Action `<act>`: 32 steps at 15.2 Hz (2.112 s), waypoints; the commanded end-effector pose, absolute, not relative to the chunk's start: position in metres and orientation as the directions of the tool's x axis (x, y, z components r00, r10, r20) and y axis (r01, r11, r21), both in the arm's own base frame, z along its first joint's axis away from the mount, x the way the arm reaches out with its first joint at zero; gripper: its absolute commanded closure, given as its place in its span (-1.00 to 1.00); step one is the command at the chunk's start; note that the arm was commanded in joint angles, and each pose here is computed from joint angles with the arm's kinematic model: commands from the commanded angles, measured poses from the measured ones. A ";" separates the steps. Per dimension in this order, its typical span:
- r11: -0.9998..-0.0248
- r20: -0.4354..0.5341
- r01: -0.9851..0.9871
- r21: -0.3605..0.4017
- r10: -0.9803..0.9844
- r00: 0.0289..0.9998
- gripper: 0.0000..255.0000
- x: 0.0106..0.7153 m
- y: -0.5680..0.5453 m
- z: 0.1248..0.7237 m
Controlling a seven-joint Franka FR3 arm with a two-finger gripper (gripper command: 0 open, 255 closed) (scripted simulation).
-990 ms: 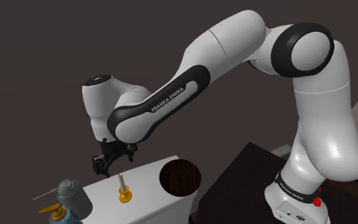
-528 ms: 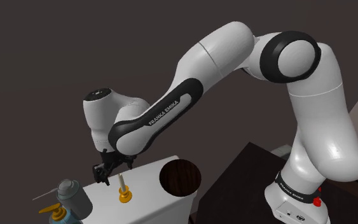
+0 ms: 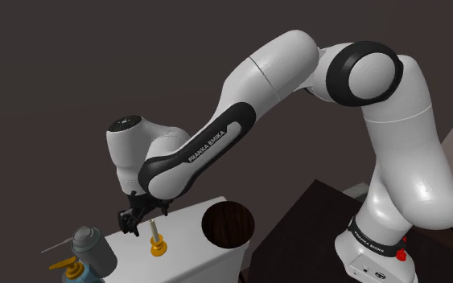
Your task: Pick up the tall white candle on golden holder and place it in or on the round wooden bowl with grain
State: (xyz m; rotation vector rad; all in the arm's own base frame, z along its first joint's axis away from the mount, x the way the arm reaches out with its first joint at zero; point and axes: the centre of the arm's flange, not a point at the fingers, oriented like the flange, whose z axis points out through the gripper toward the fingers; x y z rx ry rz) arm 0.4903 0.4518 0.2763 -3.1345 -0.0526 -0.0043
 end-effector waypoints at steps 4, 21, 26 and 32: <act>-0.999 0.003 0.034 -0.007 0.034 0.999 1.00 0.490 0.452 0.276; -0.999 0.003 0.034 -0.007 0.034 0.999 1.00 0.490 0.452 0.334; -0.999 0.003 0.034 -0.007 0.034 0.999 1.00 0.490 0.452 0.361; -0.999 0.003 0.034 -0.007 0.034 0.999 1.00 0.490 0.452 0.392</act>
